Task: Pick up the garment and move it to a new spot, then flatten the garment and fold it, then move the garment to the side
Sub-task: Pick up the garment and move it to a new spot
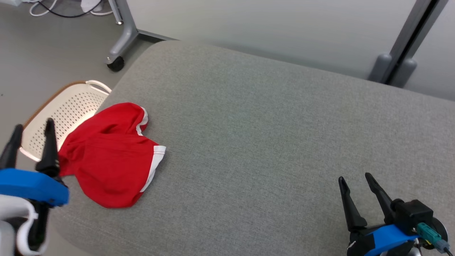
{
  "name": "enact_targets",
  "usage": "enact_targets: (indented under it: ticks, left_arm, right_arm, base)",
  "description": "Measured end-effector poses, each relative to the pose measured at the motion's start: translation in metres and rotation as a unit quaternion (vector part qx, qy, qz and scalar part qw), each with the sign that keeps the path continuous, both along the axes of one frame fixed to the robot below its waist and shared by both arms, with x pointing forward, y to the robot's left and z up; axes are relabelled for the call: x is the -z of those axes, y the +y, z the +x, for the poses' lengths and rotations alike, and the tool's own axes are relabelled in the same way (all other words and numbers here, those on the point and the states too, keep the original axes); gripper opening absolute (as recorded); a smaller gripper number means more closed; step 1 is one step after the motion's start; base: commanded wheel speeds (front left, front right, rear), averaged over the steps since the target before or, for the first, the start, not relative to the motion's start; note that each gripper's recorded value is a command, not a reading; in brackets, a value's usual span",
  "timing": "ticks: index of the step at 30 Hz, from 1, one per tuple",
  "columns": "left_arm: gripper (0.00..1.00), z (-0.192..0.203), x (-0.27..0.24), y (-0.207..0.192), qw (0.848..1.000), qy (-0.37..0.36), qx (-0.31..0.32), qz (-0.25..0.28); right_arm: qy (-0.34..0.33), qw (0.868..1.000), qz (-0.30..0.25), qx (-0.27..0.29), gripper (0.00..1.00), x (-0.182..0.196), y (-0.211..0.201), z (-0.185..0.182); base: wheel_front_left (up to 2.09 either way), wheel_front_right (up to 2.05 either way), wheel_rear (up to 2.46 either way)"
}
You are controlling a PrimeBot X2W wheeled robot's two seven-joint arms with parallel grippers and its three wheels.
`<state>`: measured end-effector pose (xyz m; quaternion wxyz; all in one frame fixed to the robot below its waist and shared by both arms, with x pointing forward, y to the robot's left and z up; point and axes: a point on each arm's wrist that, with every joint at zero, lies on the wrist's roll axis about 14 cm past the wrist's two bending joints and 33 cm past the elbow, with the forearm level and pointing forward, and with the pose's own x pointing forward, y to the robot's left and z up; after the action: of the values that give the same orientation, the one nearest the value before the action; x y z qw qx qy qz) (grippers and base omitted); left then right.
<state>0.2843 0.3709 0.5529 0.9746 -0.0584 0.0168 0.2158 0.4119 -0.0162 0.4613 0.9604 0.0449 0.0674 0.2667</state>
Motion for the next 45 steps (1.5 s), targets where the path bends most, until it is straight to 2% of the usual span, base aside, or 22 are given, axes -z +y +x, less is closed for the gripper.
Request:
enact_targets:
  ticks: [4,12,17,25,30,31,32,34,37,42,45]
  left_arm:
    - [1.0,0.016,0.002,0.034,0.998,0.053,-0.025,-0.029]
    - [1.0,0.051,0.05,0.061,0.982,0.146,-0.054,-0.103]
    - [1.0,0.065,0.104,0.064,0.961,0.211,-0.07,-0.163]
    - [1.0,0.062,0.187,0.064,0.922,0.321,-0.091,-0.197]
    - [1.0,0.059,0.218,0.05,0.901,0.351,-0.097,-0.236]
    - [0.31,0.057,0.224,0.046,0.892,0.362,-0.095,-0.253]
    - [0.0,0.057,0.224,0.046,0.892,0.363,-0.093,-0.254]
    - [0.0,0.057,0.22,0.049,0.896,0.359,-0.091,-0.247]
    - [0.0,0.058,0.206,0.057,0.91,0.338,-0.088,-0.224]
    - [0.0,0.081,0.13,0.091,0.956,0.252,-0.07,-0.132]
    - [0.0,0.097,0.074,0.1,0.977,0.193,-0.049,-0.074]
  right_arm:
    - [0.008,1.0,-0.004,0.004,1.0,0.007,-0.006,0.009]
    - [0.021,0.999,-0.03,0.037,1.0,0.023,-0.042,0.031]
    - [0.03,0.996,-0.05,0.06,1.0,0.032,-0.067,0.038]
    - [0.046,0.991,-0.075,0.097,1.0,0.045,-0.103,0.042]
    - [0.054,0.989,-0.083,0.11,1.0,0.052,-0.115,0.042]
    - [0.052,0.989,-0.083,0.111,1.0,0.051,-0.116,0.042]
    - [0.051,0.989,-0.083,0.112,1.0,0.05,-0.116,0.042]
    - [0.048,0.989,-0.081,0.112,1.0,0.047,-0.115,0.042]
    - [0.039,0.991,-0.072,0.109,1.0,0.039,-0.109,0.042]
    - [0.019,0.994,-0.049,0.101,1.0,0.022,-0.095,0.039]
    - [0.007,0.995,-0.036,0.095,1.0,0.011,-0.085,0.034]
  base:
    - [0.0,0.0,0.0]
    - [0.0,0.0,0.0]
    - [0.0,0.0,0.0]
    - [0.0,0.0,0.0]
    - [0.0,0.0,0.0]
    - [0.0,0.0,0.0]
    - [0.0,0.0,0.0]
    - [0.0,0.0,0.0]
    - [0.0,0.0,0.0]
    - [0.0,0.0,0.0]
    - [0.0,0.0,0.0]
